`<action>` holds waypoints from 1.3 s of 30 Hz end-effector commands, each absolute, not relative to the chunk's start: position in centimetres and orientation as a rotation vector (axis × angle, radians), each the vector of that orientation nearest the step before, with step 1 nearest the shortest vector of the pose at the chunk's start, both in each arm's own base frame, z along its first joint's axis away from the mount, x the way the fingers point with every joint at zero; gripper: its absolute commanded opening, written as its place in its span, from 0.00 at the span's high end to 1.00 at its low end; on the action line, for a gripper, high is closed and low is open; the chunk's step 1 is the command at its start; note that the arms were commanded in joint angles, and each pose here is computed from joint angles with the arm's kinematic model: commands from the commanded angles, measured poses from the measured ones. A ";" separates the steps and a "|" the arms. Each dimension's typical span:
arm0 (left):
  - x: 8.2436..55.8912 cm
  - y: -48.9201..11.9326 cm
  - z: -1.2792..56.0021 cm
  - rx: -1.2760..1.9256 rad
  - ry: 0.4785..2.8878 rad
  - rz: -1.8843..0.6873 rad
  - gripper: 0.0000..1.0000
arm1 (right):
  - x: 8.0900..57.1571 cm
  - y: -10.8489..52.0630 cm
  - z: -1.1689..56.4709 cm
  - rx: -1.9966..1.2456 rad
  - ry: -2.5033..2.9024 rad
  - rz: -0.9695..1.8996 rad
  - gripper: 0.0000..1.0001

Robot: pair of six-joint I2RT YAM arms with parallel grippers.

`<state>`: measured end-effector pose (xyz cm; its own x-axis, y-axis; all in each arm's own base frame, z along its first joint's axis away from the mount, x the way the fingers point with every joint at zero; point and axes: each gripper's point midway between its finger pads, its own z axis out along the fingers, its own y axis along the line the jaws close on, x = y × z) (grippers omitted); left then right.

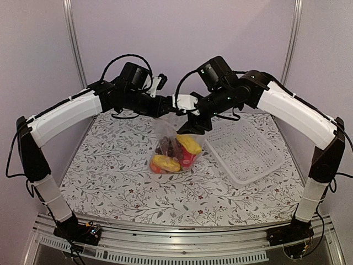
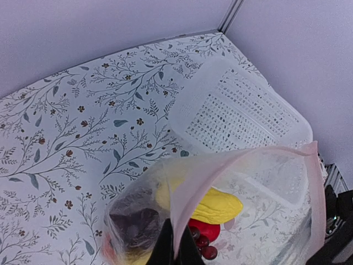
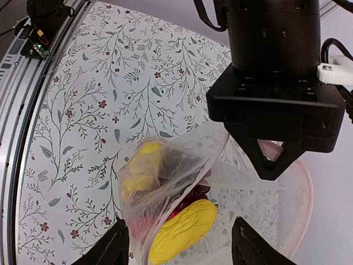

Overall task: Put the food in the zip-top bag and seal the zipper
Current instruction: Pass from the left arm to the right

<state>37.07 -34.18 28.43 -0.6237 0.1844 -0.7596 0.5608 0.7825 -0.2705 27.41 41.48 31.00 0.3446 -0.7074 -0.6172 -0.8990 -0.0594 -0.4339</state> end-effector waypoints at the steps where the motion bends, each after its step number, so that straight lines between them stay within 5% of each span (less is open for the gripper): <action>1: 37.1 -33.4 29.8 0.531 2.188 -0.648 1.00 | 26.6 41.7 30.6 -1.818 1.473 0.342 0.38; 13: 36.9 -33.2 29.7 0.526 2.190 -0.648 1.00 | 28.4 42.4 26.8 -1.801 1.605 0.292 0.46; 20: 36.7 -33.0 29.9 0.513 2.188 -0.651 1.00 | 28.9 43.6 26.8 -1.753 1.607 0.329 0.65; 24: 36.4 -32.6 30.9 0.501 2.167 -0.665 0.86 | 28.8 44.2 25.9 -1.759 1.617 0.362 0.89; 28: 35.4 -31.2 33.1 0.511 2.054 -0.656 0.72 | 28.8 44.4 26.8 -1.729 1.603 0.389 0.99; 35: 29.2 -26.2 38.2 0.508 1.576 -0.722 0.40 | 28.4 44.0 31.3 -1.636 1.483 0.406 1.00; 39: 26.5 -24.9 36.3 0.557 1.414 -0.738 0.36 | 27.5 43.6 32.2 -1.634 1.454 0.447 1.00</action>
<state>27.46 -25.34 35.64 -0.2010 -0.0524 -0.9782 0.6898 0.7014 -0.1793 28.72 43.68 28.01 0.1984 -0.7052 -0.6807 -0.9384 0.0638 -0.3396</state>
